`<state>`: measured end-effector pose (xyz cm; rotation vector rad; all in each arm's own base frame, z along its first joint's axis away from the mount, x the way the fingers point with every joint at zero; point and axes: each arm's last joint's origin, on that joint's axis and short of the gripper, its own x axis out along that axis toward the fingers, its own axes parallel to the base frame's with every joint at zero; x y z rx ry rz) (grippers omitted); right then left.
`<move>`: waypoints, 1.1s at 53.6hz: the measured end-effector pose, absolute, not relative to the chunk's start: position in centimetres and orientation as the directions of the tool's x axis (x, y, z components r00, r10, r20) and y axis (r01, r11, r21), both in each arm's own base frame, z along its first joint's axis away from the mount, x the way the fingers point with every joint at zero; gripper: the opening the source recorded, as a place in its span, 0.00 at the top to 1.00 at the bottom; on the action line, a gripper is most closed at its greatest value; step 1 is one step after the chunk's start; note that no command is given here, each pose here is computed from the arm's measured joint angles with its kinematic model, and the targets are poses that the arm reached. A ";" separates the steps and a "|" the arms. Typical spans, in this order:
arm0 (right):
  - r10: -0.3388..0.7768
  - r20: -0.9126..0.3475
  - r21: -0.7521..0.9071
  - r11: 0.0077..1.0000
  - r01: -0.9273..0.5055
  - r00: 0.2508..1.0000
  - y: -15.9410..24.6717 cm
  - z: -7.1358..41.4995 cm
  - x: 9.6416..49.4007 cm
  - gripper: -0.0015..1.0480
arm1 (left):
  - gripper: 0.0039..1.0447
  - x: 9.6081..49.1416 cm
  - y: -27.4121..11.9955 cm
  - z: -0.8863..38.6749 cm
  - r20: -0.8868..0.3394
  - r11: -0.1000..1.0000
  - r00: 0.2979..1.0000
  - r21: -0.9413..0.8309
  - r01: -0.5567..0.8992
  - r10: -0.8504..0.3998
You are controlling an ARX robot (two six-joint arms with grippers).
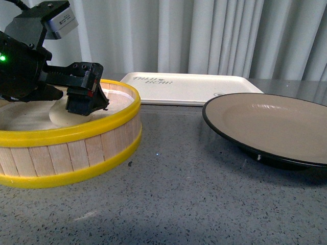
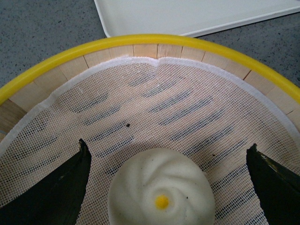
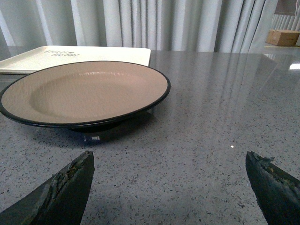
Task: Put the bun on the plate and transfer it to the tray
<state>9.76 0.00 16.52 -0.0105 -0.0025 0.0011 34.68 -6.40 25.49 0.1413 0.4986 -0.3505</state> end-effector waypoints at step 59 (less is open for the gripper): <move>0.001 0.002 -0.010 1.000 -0.001 1.000 0.0 16.5 9.8 0.08 | 0.95 30.7 -9.7 30.2 -0.184 0.847 0.827 -0.079 0.526 -0.530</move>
